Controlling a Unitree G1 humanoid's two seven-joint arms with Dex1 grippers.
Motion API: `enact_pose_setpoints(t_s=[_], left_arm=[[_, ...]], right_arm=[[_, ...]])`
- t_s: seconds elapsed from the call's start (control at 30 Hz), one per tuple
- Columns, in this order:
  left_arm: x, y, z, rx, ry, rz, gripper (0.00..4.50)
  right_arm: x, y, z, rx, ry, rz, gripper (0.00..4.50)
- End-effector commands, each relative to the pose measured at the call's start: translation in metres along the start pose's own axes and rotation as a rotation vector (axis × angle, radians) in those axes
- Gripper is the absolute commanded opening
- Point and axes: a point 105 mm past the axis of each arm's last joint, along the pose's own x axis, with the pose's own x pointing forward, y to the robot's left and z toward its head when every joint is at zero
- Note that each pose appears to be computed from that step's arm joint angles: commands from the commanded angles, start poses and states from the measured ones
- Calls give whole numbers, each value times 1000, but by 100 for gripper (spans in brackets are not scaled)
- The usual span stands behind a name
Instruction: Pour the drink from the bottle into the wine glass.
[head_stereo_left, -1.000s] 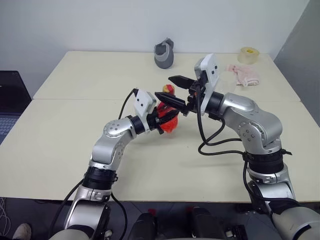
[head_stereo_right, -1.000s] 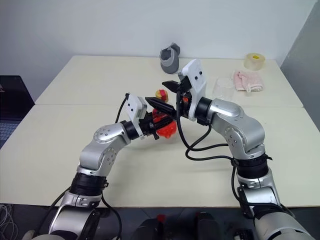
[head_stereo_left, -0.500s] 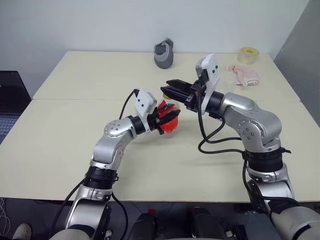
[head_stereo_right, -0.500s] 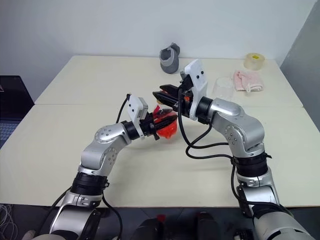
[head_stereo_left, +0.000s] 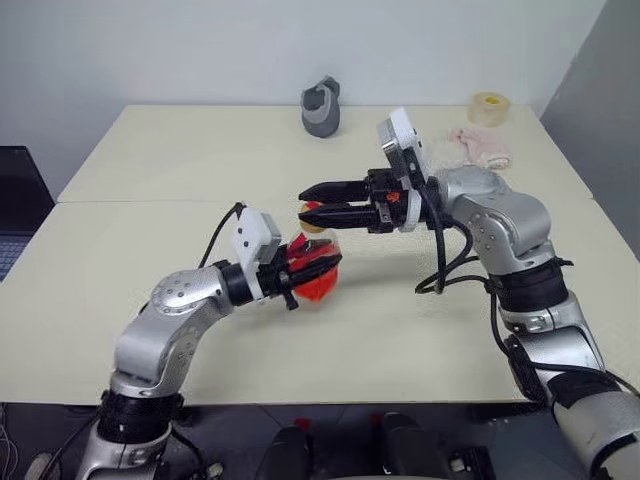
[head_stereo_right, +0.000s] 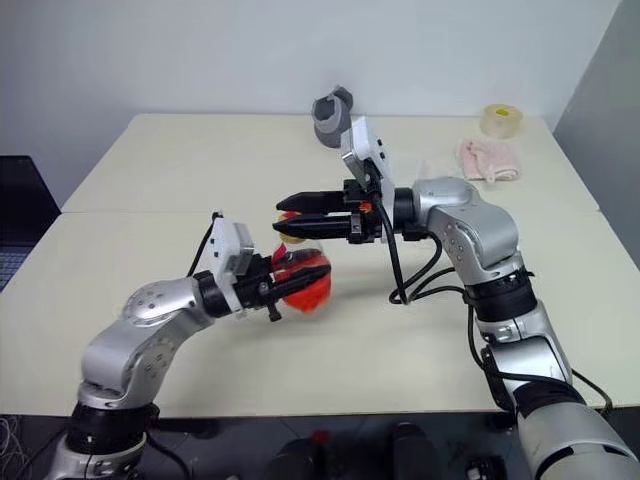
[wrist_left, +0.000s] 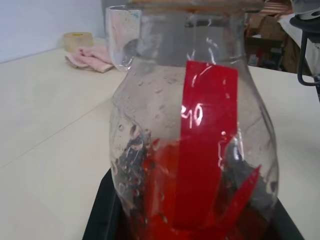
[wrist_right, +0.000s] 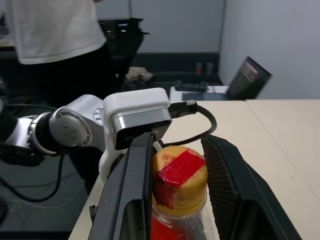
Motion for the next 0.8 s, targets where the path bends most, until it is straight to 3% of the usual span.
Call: enact_pose_setpoints(t_s=[0.03,0.33,0.47,0.8], left_arm=[[0,-17,23,38,-76,-58,142],[-15,20,8,35,-18,102,142],[-8,34,3,38,-23,138,142],[36,47,13,83,-111,83,142]], right_arm=[[-16,-14,13,-51,-7,-73,115],[-50,1,11,9,24,-197,429],[-50,6,13,10,-4,-300,429],[-24,-19,16,-57,-59,-594,429]])
